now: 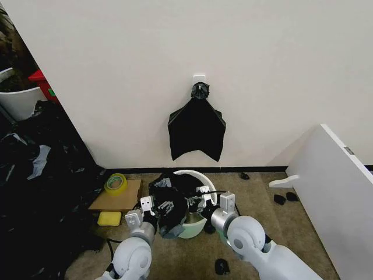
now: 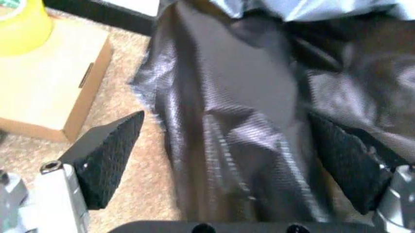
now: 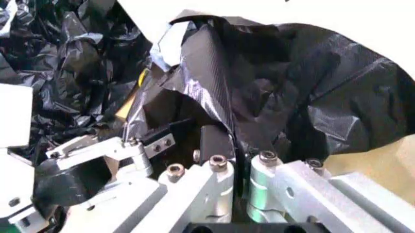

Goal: Place the garbage bag over the trash bin.

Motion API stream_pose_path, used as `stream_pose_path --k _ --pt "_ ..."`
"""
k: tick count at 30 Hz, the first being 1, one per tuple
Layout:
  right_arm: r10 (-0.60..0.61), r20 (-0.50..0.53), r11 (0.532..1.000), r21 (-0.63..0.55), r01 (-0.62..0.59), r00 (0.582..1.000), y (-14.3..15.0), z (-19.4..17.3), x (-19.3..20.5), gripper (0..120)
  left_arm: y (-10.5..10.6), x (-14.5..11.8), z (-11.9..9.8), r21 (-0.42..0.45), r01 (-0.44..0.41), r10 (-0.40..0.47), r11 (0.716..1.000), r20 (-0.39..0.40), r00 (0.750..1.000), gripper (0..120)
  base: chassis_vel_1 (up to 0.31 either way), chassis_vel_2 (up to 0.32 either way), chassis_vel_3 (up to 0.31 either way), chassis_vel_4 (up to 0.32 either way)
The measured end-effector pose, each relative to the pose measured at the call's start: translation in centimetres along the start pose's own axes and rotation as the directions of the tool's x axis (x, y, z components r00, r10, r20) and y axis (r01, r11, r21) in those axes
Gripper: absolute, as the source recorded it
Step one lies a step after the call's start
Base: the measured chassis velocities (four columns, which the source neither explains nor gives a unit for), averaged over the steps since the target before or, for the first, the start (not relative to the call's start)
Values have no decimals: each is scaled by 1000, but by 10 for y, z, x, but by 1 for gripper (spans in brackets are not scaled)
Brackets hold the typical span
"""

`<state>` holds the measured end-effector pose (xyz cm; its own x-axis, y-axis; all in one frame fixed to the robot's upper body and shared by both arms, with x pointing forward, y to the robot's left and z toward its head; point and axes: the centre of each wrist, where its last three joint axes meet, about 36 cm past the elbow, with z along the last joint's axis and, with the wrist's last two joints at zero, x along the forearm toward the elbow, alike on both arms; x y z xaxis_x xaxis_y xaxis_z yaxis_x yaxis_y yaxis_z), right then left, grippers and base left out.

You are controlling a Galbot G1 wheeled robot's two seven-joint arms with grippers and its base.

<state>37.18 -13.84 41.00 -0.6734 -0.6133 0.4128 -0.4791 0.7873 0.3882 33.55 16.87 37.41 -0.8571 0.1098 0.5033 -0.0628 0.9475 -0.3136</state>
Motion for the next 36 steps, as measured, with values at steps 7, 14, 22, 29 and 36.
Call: stream_pose_path --k 7,14,22,29,36 --pt "3 1 1000 -3 -3 1000 1 1 2 0 -9 -12 -13 10 13 -12 1000 -107 994 75 0 0 0 0" --pt "6 1 1000 -6 -6 1000 2 3 4 0 -16 -18 -22 8 33 -32 999 -147 989 50 0 0 0 0" --pt "7 2 1000 -8 -7 1000 3 3 5 0 -16 -18 -22 24 65 -60 998 -153 986 23 0 0 0 0" --pt "7 14 1000 -13 -7 1000 6 3 6 0 -12 -18 -19 62 95 -86 994 -130 988 1 0 0 0 0" --pt "29 42 999 -35 -28 999 12 0 20 0 0 -13 -21 100 112 -105 989 -68 992 1 0 0 0 0"
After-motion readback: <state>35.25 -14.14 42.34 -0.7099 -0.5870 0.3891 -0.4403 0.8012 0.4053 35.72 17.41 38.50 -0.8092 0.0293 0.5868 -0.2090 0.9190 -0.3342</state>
